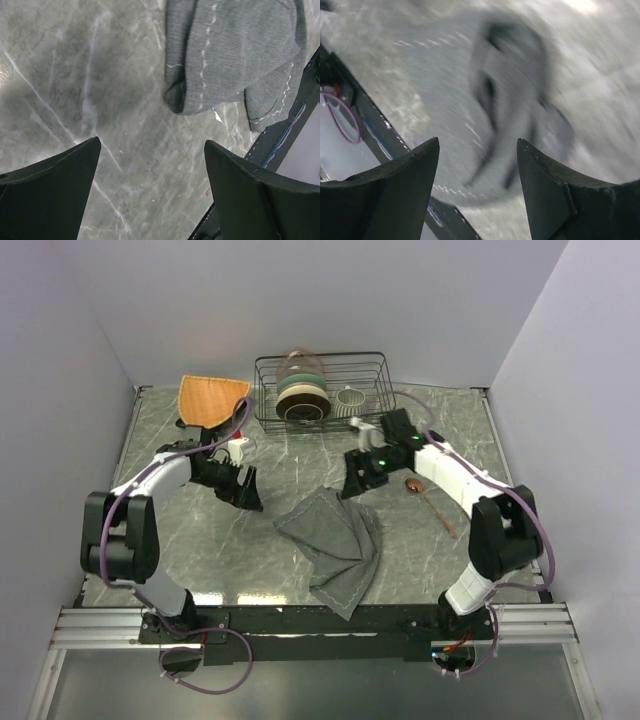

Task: Fold the napkin into a case and place the utensils inside
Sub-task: Pick up the crumpled napkin from the center of the board.

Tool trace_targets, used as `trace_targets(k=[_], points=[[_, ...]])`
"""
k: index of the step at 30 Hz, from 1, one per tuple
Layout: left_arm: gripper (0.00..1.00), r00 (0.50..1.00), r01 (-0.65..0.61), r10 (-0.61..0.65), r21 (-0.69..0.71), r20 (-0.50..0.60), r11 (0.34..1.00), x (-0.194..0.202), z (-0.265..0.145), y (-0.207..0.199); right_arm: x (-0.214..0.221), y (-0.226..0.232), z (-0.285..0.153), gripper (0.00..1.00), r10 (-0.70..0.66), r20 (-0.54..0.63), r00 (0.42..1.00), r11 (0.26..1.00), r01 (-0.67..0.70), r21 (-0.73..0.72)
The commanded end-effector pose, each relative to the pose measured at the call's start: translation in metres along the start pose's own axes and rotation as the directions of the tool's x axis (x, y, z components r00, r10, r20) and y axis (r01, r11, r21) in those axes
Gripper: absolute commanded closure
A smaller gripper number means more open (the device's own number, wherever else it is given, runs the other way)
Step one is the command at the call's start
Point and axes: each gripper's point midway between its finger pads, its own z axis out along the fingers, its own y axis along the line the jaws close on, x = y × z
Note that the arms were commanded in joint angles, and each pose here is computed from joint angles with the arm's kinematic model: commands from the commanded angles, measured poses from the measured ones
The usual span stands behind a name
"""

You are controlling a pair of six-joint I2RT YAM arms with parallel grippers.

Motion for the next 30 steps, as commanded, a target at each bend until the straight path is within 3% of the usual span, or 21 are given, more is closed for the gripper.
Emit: trace_targets(k=[1,8,17,20,26,30], points=[[0.09,0.996,-0.068,0.065,0.047,0.069,0.997,-0.028,0.000,-0.002,-0.063,0.039,0.025,0.27,-0.166,0.074,0.983,0.986,0.168,-0.015],[0.07,0.994,-0.066,0.065,0.015,0.090,0.998,-0.028,-0.008,0.002,-0.091,0.022,0.066,0.21,-0.150,0.000,0.989,0.988,0.150,0.034],[0.05,0.990,-0.077,0.081,-0.032,0.119,0.996,-0.031,-0.022,0.004,-0.066,0.016,0.093,0.21,-0.041,-0.108,0.993,0.999,0.042,0.006],[0.05,0.989,-0.070,0.074,-0.033,0.125,0.997,-0.032,-0.024,0.005,-0.059,0.018,0.096,0.23,-0.034,-0.131,0.991,0.999,0.033,-0.013],[0.05,0.989,-0.063,0.069,-0.048,0.133,0.997,-0.030,-0.030,0.010,-0.047,0.029,0.094,0.37,-0.039,-0.156,0.987,0.998,0.031,-0.051],[0.05,0.988,-0.058,0.065,-0.054,0.142,0.997,-0.028,-0.035,0.011,-0.029,0.024,0.100,0.37,-0.012,-0.204,0.979,0.999,0.004,-0.041]])
